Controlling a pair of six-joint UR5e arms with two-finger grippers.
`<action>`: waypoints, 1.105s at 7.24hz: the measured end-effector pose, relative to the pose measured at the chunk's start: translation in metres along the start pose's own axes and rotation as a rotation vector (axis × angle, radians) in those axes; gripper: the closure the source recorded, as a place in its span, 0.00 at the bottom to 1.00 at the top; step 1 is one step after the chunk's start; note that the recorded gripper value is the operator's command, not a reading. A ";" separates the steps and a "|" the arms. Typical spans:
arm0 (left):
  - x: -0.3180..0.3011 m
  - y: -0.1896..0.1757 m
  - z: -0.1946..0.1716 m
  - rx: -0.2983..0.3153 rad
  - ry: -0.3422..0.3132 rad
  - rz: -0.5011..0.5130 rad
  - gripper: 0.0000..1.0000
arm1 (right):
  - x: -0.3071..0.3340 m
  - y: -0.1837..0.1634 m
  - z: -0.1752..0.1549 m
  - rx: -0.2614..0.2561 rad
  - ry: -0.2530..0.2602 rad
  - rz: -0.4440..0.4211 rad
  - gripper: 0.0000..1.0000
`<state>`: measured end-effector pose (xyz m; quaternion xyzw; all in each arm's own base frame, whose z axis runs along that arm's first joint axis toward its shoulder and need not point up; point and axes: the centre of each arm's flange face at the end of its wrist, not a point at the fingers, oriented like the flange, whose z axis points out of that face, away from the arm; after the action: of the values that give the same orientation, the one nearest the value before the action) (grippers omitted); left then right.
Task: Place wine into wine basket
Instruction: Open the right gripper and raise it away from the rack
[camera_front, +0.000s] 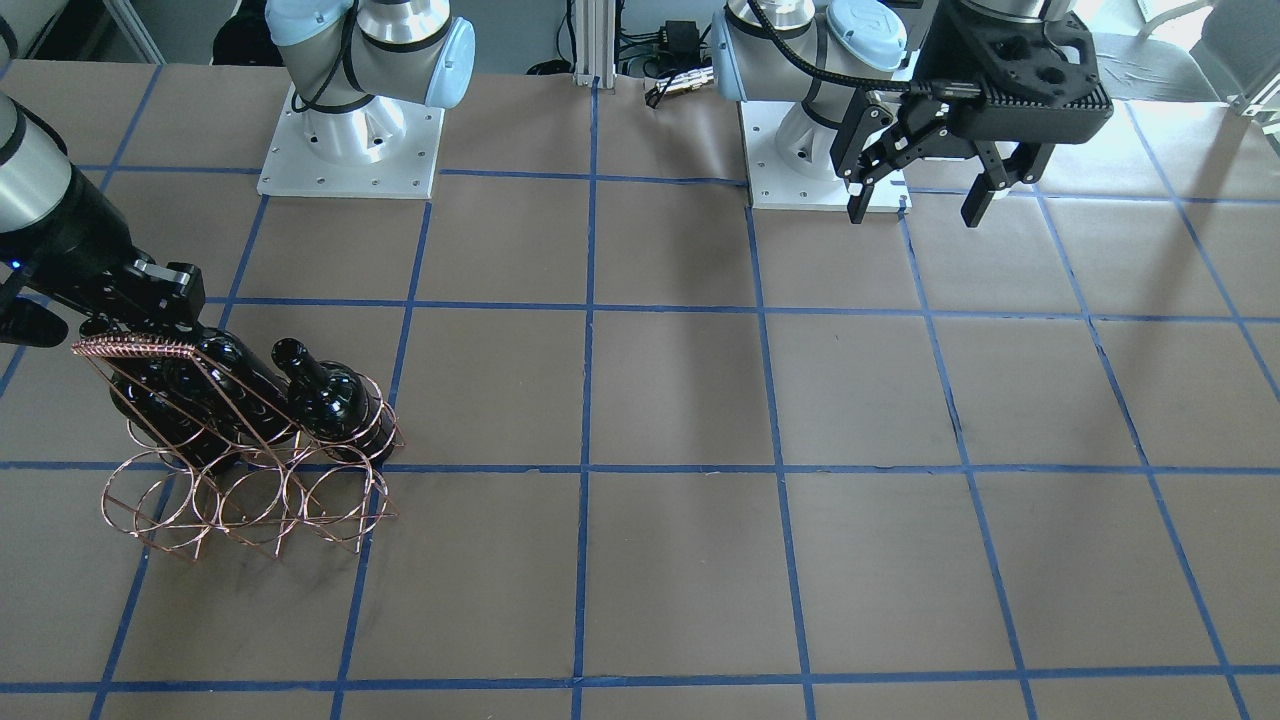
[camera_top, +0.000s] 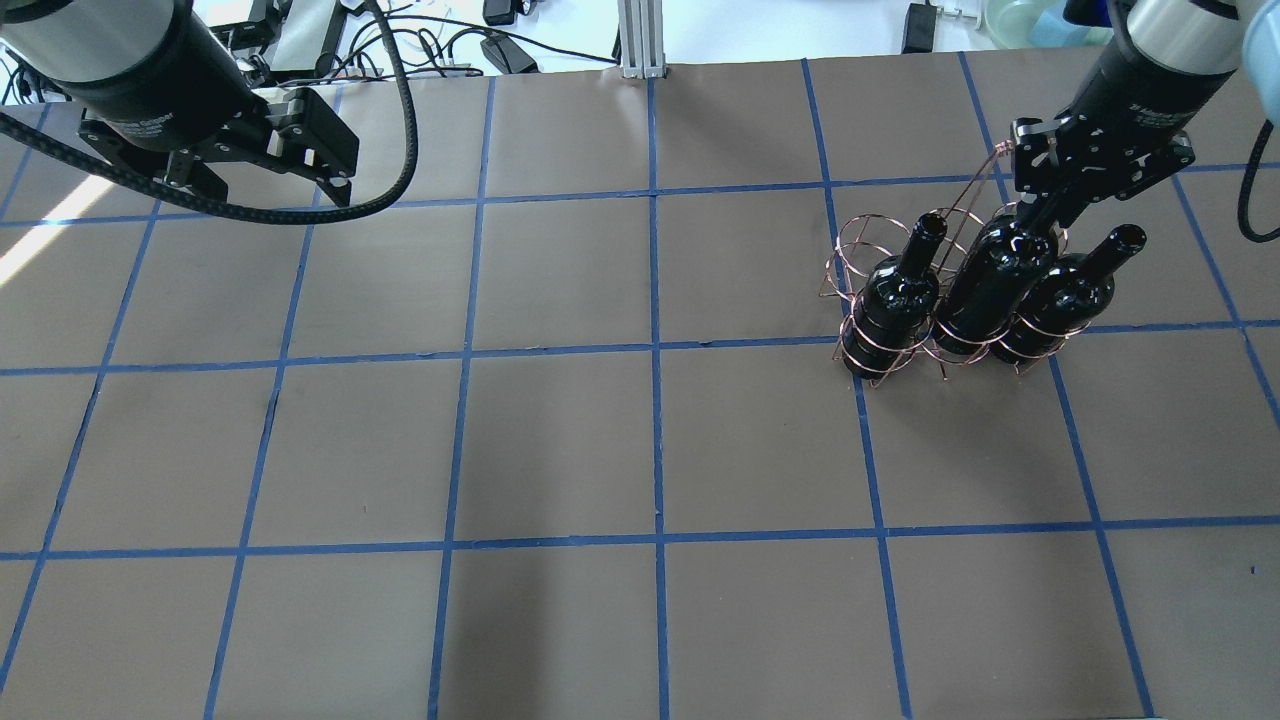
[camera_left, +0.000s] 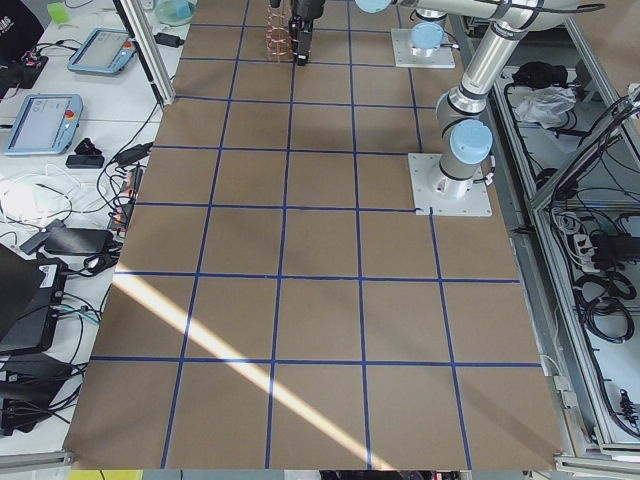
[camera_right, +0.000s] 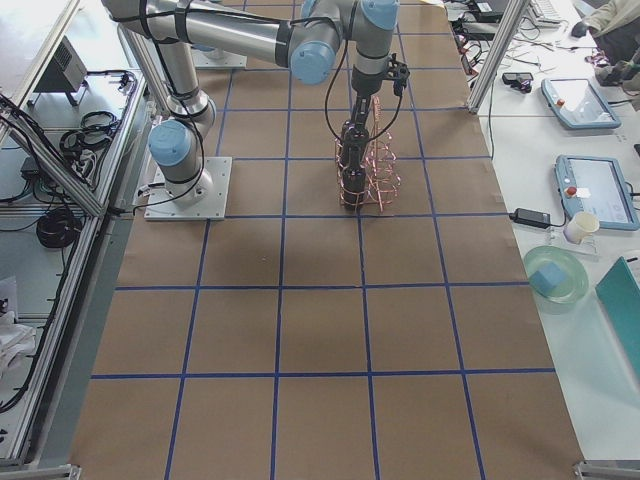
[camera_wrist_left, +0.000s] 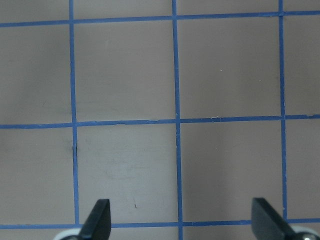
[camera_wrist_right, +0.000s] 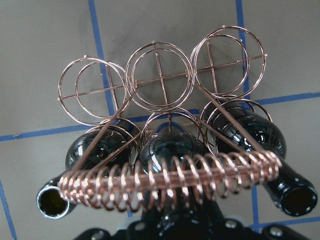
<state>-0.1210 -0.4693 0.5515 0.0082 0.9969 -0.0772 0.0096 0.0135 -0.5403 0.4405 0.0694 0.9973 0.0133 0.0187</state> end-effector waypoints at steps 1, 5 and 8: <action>0.000 0.000 0.001 -0.001 0.000 0.000 0.00 | -0.003 0.000 0.005 -0.004 0.003 0.002 0.84; 0.000 0.000 0.000 -0.001 0.000 -0.001 0.00 | -0.003 -0.003 0.030 -0.019 0.016 -0.002 0.41; 0.001 0.000 0.001 -0.002 0.000 0.000 0.00 | -0.003 -0.004 0.028 -0.004 0.018 0.009 0.23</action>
<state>-0.1216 -0.4691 0.5507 0.0081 0.9970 -0.0762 0.0094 0.0172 -0.5437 0.4121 0.0735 0.9971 0.0161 0.0099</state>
